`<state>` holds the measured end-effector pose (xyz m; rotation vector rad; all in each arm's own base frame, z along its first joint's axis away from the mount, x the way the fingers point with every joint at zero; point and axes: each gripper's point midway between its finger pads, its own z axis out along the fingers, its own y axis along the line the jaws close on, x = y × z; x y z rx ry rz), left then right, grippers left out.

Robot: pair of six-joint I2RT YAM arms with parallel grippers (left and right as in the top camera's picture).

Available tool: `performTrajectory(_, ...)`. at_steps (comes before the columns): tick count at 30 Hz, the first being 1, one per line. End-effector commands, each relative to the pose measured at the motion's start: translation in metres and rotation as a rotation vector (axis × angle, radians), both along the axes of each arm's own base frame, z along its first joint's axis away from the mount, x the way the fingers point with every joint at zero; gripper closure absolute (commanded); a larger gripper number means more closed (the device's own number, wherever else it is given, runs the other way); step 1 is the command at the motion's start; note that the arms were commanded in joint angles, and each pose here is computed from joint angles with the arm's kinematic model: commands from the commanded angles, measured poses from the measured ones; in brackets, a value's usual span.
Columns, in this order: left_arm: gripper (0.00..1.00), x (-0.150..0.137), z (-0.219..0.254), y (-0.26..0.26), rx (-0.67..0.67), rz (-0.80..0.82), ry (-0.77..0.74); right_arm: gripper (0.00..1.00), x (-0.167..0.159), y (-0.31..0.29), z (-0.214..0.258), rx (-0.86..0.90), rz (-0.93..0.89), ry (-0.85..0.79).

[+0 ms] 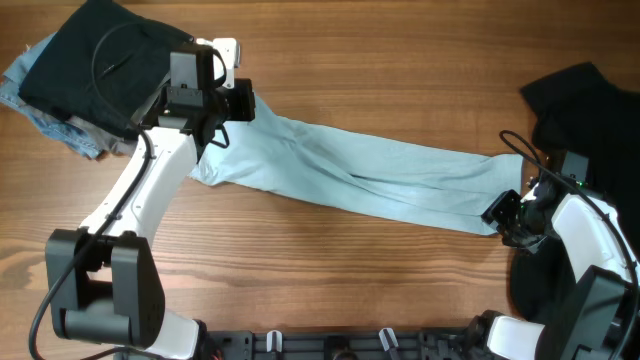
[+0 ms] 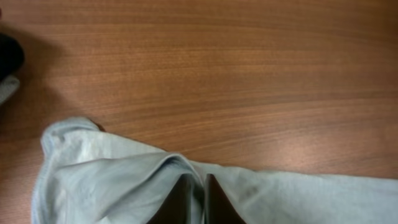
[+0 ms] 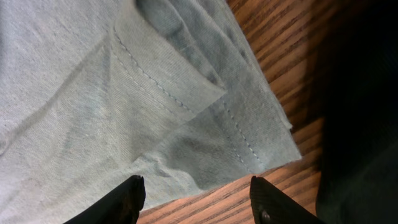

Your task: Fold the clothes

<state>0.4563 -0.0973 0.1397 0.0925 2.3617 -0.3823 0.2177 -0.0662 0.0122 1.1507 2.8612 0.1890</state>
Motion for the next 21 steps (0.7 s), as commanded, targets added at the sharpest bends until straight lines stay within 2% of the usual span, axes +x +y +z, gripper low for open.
performTrajectory(1,0.45,0.004,-0.004,0.005,0.017,0.027,0.002,0.41,0.01,-0.003,0.01,-0.01,0.009,-0.043)
performTrajectory(2,0.4,0.002,-0.006,0.006,0.024,0.032,0.01,0.41,0.01,-0.003,0.01,-0.01,0.009,-0.043)
performTrajectory(4,0.52,-0.004,-0.013,0.013,0.054,0.055,0.049,0.41,0.01,-0.003,0.009,-0.009,0.009,-0.041)
performTrajectory(5,0.54,-0.009,-0.019,0.019,0.081,0.074,0.081,0.41,0.01,-0.003,0.009,-0.009,0.01,-0.04)
performTrajectory(8,0.54,-0.034,-0.041,0.044,0.203,0.149,0.21,0.41,0.01,-0.003,0.009,-0.009,0.011,-0.04)
performTrajectory(12,0.55,-0.067,-0.067,0.07,0.283,0.199,0.368,0.4,0.01,-0.003,0.01,-0.01,0.011,-0.042)
performTrajectory(18,0.53,-0.099,-0.11,0.107,0.266,0.296,0.548,0.37,0.01,-0.003,0.009,-0.009,0.012,-0.041)
performTrajectory(21,0.6,-0.099,-0.121,0.106,0.208,0.253,0.576,0.37,0.011,-0.004,0.01,-0.011,0.012,-0.045)
